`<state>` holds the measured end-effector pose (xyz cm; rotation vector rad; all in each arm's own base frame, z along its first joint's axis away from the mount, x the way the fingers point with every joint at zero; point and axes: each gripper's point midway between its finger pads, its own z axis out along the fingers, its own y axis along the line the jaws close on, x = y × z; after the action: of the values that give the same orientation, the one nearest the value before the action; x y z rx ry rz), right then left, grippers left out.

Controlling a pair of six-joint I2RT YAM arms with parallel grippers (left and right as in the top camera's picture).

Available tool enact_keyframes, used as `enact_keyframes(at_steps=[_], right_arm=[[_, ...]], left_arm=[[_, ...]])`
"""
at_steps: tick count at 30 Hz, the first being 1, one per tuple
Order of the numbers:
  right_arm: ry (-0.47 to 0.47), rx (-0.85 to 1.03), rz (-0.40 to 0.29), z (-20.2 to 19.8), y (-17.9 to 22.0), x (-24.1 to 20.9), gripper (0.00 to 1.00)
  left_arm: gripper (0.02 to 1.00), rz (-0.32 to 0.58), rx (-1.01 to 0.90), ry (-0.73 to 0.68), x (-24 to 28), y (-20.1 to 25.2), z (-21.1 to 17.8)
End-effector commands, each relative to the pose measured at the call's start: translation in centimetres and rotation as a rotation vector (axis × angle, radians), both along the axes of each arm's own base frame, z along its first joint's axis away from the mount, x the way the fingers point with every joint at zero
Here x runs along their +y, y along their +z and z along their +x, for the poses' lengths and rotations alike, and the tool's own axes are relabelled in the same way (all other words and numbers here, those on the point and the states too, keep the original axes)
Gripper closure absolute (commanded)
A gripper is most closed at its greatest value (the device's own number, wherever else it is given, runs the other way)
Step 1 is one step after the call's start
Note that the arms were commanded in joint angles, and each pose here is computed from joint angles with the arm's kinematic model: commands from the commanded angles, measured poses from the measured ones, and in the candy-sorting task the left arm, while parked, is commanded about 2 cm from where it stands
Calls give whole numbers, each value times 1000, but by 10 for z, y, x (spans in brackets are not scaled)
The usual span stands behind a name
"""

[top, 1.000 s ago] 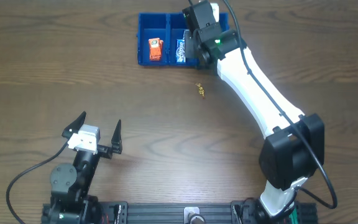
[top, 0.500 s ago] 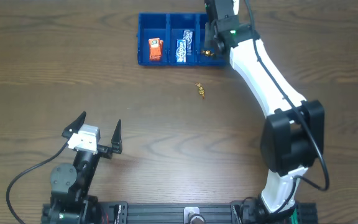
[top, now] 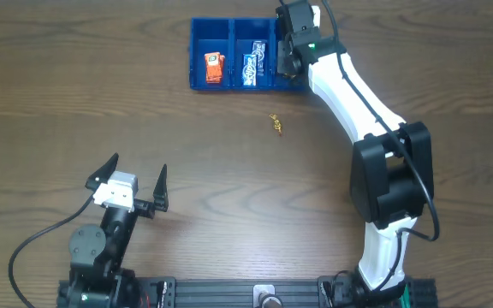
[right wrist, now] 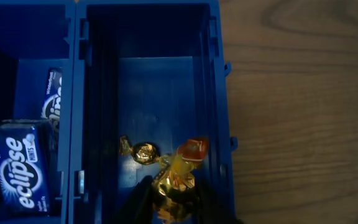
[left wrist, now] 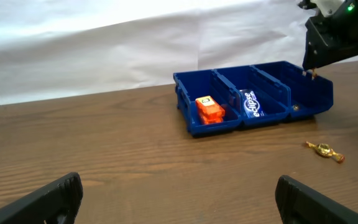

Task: Sort Candies Into Trays

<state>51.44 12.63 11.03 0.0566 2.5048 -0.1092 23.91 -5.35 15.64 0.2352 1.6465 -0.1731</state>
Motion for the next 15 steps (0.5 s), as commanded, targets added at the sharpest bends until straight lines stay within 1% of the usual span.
enact_keyframes(at_steps=[1,3,8,11,13,15], right_arm=[[-3,-11,1,5,3,-2,191],[0,-9,4,5,3,-1,1],[19,17,26,0,2,3,1],[45,40,82,-7,10,12,1],[26,45,115,-15,20,13,1],[36,59,130,-24,29,15,1]], left_arm=[[23,12,54,-4,0,-17,-1],[23,12,54,-4,0,-17,-1],[25,12,54,-4,0,-17,-1],[23,12,54,-4,0,-17,-1],[23,12,54,-4,0,-17,-1],[23,12,54,-4,0,-17,-1]])
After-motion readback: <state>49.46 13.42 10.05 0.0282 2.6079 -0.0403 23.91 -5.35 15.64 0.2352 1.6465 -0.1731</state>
